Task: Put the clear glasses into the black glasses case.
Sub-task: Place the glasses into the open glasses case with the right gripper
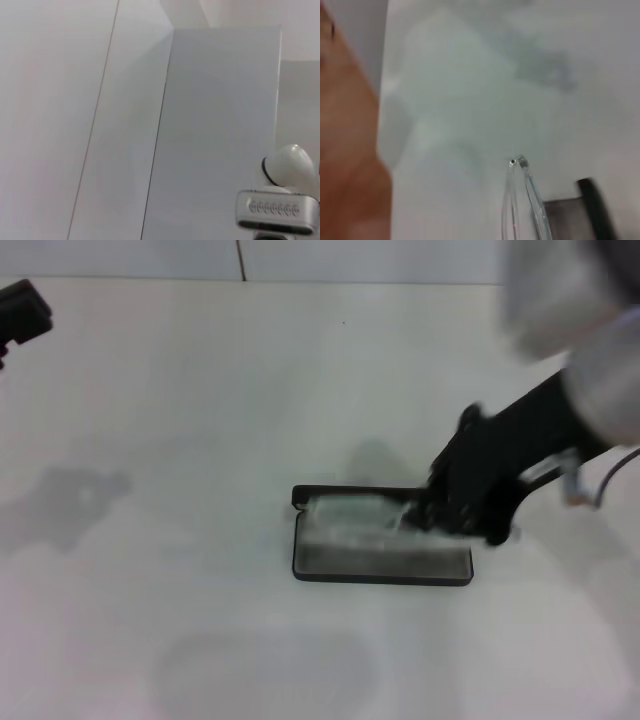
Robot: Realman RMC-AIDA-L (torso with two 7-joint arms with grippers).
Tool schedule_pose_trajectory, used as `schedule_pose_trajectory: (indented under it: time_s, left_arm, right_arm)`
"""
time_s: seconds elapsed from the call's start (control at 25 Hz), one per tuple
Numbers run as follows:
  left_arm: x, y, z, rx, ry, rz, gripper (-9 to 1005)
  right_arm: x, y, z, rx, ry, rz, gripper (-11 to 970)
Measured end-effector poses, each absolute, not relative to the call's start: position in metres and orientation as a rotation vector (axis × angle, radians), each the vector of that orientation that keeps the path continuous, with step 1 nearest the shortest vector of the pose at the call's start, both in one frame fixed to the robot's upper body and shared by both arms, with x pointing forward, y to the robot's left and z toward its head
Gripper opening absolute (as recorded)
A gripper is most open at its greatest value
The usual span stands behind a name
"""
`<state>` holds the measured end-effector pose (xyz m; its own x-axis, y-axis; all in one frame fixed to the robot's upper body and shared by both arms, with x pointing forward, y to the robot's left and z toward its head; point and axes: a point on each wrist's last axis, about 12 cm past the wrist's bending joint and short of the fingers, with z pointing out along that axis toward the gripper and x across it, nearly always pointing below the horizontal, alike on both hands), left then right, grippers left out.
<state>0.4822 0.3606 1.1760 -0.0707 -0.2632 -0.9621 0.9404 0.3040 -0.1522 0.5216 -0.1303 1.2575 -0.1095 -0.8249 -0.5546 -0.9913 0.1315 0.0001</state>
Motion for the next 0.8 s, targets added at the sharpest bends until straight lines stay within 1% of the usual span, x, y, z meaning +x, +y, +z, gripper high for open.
schedule_pose_trajectory:
  time_s: [0.12,0.28,0.52,0.8]
  left_arm:
    - [0.481,0.359,1.174,0.729,1.238,-1.151,91]
    - [0.481,0.359,1.172,0.729,1.24,-1.152,91]
    - [0.484,0.356,1.174,0.743,1.233,-1.151,91]
    - [0.488,0.354,1.176,0.751,1.227,-1.159,92]
  right_arm:
    - [0.515,-0.106,1.25,-1.816,2.047,0.435,57]
    - [0.506,-0.086,1.239,-1.867,2.069,0.307,58]
    - [0.502,-0.071,1.217,-1.891,2.005,0.186,58]
    - [0.5,-0.065,1.201,-1.923,1.974,0.101,58]
